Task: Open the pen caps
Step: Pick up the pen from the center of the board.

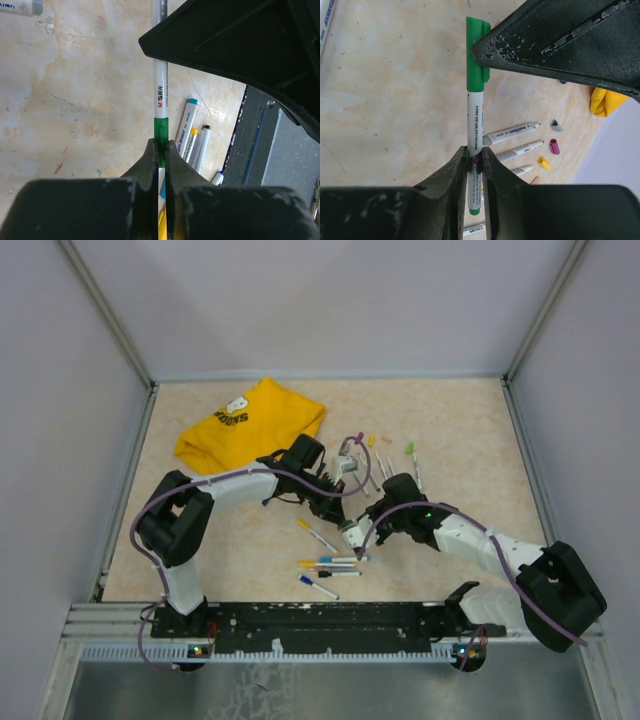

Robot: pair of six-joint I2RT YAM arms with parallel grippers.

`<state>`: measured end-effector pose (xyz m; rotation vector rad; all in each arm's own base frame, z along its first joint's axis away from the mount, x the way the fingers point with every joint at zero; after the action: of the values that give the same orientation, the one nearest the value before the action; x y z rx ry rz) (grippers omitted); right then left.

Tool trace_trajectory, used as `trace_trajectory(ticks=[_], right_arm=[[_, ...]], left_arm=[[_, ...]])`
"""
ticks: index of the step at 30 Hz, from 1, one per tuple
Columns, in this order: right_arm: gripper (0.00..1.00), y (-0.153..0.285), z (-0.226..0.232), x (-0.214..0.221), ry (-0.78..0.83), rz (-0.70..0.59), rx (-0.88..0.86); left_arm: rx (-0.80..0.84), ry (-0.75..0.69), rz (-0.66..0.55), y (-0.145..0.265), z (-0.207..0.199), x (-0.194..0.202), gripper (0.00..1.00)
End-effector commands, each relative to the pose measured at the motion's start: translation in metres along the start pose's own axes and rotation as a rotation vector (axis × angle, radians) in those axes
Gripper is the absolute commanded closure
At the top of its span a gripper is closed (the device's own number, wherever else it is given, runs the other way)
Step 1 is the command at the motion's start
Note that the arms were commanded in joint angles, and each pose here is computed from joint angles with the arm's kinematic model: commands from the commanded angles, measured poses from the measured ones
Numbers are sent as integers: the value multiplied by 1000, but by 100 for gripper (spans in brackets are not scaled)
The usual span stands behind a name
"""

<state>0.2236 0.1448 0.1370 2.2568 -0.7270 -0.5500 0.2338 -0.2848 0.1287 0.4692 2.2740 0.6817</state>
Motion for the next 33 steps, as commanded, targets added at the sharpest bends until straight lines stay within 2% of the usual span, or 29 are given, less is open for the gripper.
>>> trace_trajectory(ticks=[1,4,7,13,16,23,27,33], right_arm=[[84,3,-11,0,0,22,33],[88,4,-11,0,-9,14,24],[98,4,-12,-2,-21,0,17],[100,8,-16,-5,-59,-27,31],[100,9,-18,-7,-83,-38,39],[100,18,-24,-9,-137,-89,69],[100,24,-27,-7,-182,-125,89],[100,32,-30,-7,-240,-180,108]], left_arm=[[51,-56,-25,6,-11,-4,100],[46,-58,-38,8,-13,-3,100],[42,-65,-63,12,-16,-2,100],[19,-70,-117,22,-22,3,78],[10,-83,-159,28,-26,6,71],[-74,-160,-374,60,-43,6,44],[-117,-209,-541,83,-55,8,37],[-158,-198,-726,101,-61,24,27]])
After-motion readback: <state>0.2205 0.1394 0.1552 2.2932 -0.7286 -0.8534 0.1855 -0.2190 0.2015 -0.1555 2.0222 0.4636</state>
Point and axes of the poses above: each gripper's point midway between its finger pads, its own y axis back along the fingers, its own z axis along the line the jaws close on, x = y × z, the point moved 9 cm from there along y, back along the fingers, and after that the axes turned 6 degrees about y, right-handed, at the moved point
